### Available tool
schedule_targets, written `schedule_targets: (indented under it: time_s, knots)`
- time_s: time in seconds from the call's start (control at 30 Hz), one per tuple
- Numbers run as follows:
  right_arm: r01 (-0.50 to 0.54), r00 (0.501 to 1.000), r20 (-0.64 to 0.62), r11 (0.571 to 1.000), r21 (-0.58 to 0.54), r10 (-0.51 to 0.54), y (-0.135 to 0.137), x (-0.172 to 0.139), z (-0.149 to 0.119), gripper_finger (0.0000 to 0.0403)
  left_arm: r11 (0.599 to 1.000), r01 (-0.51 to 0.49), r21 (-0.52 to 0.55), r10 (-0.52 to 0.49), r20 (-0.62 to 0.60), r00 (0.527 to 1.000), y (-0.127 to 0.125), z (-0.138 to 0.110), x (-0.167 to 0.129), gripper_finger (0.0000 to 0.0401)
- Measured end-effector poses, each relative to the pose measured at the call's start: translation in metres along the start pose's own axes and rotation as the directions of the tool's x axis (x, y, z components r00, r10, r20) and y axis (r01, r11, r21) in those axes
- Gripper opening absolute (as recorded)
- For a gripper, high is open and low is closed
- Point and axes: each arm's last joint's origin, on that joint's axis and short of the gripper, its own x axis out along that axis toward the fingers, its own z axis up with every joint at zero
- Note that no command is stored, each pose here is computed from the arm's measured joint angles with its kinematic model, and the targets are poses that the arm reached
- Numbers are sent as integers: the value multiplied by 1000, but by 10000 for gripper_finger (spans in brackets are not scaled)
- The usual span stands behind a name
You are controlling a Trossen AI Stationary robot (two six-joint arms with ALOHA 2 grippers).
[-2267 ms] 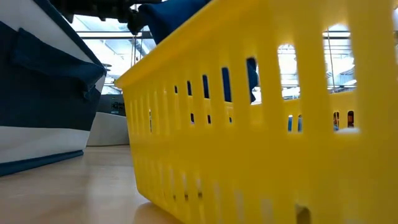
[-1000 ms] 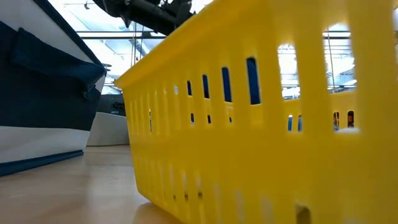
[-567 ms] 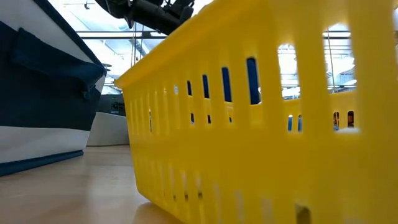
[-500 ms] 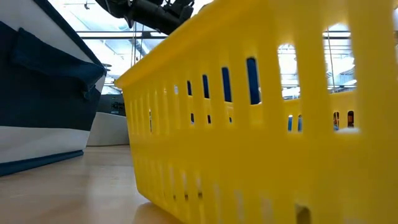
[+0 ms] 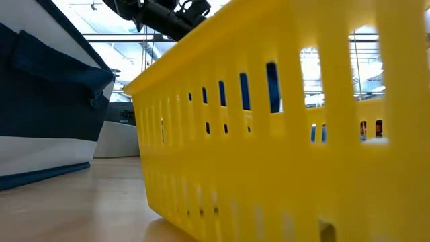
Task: Pick & place medical supplies in basket/bin
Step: Put the dark blue patient gown into the blue bin
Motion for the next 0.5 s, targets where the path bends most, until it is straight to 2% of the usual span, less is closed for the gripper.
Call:
schedule_targets:
  time_s: [0.23, 0.5]
  knots:
    - [18, 1000, -10, 998, -57, -19, 21, -18, 20, 320, 1000, -7, 23, 9, -68, 998, -1, 2, -15, 33]
    - [-55, 998, -26, 997, -53, 53, 37, -29, 23, 309, 999, 25, 48, -22, -65, 998, -12, 25, -71, 33]
